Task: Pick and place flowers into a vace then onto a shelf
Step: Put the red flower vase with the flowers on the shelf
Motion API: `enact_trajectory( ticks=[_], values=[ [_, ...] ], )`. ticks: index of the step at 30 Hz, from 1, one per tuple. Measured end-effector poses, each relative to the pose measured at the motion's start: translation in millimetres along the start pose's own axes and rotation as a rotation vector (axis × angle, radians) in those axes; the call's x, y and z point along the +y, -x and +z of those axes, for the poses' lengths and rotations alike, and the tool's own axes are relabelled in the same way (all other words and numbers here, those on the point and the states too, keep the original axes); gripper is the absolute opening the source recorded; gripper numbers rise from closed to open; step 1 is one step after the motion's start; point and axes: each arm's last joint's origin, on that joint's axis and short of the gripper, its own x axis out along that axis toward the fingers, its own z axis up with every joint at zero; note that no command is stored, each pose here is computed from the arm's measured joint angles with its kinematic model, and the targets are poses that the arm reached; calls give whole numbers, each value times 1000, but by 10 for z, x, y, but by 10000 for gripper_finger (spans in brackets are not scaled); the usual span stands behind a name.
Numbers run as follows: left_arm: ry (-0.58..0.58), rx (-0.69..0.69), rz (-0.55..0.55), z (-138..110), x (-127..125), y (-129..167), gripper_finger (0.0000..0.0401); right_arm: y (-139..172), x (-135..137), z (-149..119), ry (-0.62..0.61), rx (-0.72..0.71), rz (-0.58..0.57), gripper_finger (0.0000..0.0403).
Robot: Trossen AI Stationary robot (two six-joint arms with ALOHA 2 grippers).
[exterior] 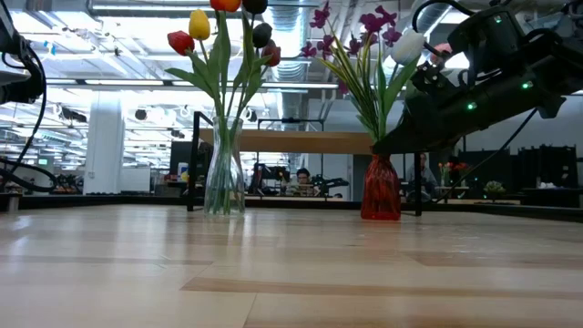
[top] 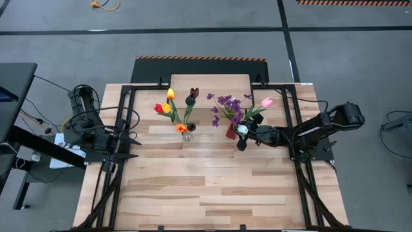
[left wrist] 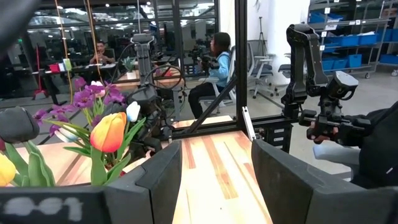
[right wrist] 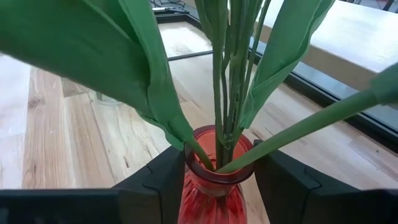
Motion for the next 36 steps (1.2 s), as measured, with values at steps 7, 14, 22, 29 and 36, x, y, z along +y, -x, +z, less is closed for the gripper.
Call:
enact_trajectory(
  ticks=[7, 14, 22, 29, 36],
  values=[
    [4, 0, 0, 0, 0, 0, 184, 0, 1, 0, -1, 0, 1, 178],
    [7, 0, 0, 0, 0, 0, 184, 2, 6, 0, -1, 0, 3, 161],
    [18, 0, 0, 0, 0, 0, 184, 3, 7, 0, -2, 0, 4, 172],
    [19, 0, 0, 0, 0, 0, 184, 3, 6, 1, -2, -1, 4, 156],
    [26, 0, 0, 0, 0, 0, 184, 12, 4, 11, -3, -3, 7, 171]
  ],
)
